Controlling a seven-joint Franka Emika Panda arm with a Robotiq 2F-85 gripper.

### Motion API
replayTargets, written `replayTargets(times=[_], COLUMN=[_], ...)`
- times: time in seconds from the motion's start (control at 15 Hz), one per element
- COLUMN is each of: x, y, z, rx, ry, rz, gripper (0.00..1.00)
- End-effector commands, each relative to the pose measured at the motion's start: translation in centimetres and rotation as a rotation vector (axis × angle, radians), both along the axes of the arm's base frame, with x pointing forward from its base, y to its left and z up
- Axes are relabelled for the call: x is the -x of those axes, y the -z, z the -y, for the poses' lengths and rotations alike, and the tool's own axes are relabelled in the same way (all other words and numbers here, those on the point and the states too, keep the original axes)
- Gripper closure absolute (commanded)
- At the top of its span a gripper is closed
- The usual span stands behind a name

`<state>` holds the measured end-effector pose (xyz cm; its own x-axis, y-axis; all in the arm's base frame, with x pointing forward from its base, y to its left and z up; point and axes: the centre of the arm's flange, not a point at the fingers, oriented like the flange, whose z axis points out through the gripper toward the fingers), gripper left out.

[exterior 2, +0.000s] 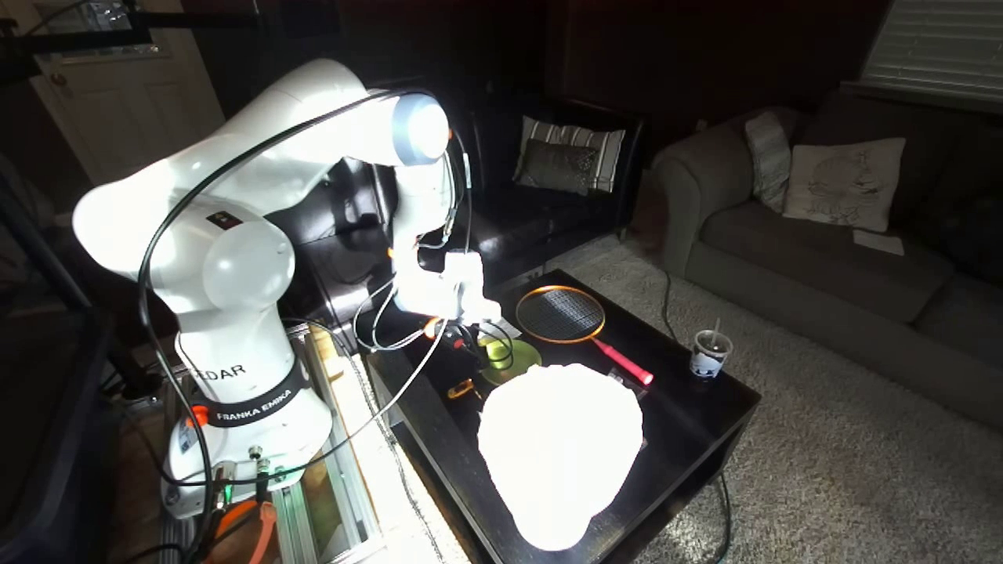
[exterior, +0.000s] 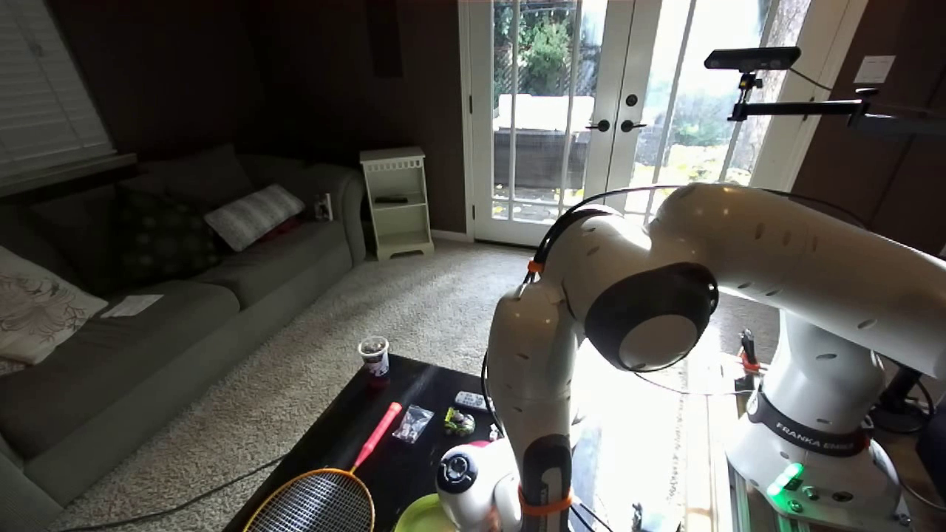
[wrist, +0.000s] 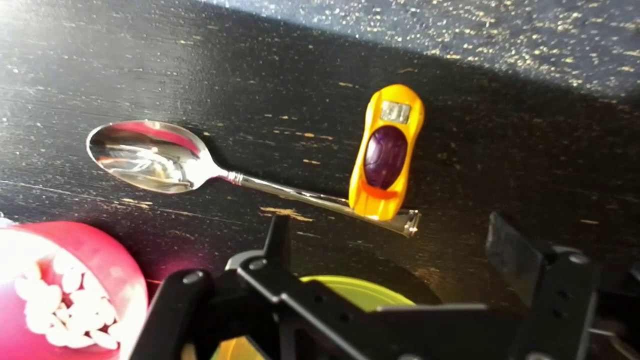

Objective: Pick up the orange object and place it back on the table.

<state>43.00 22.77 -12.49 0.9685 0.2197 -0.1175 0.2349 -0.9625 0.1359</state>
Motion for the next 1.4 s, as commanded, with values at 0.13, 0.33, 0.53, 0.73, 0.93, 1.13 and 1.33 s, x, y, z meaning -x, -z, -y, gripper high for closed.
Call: replayTargets(times=[0.13,0.33,0.53,0.73,0.93,1.13,1.33], x=[1.3,1.1,1.1,1.7,2.3,2.8,2.2], y=[-5.2,-8.0,-10.2,-11.6,-12.9,-13.9,-12.7], z=[0.9,1.3,1.6,1.7,1.7,1.4,0.7], rx=[-0.004,-0.003,-0.026,-0.017,-0.018,-0.058,-0.051], ry=[0.066,0.081,0.091,0.12,0.145,0.155,0.146], rz=[-0.004,0.0,-0.02,-0.086,-0.129,-0.132,-0.122], gripper=[0.0,0.0,0.0,0.0,0.0,0.0,0.0])
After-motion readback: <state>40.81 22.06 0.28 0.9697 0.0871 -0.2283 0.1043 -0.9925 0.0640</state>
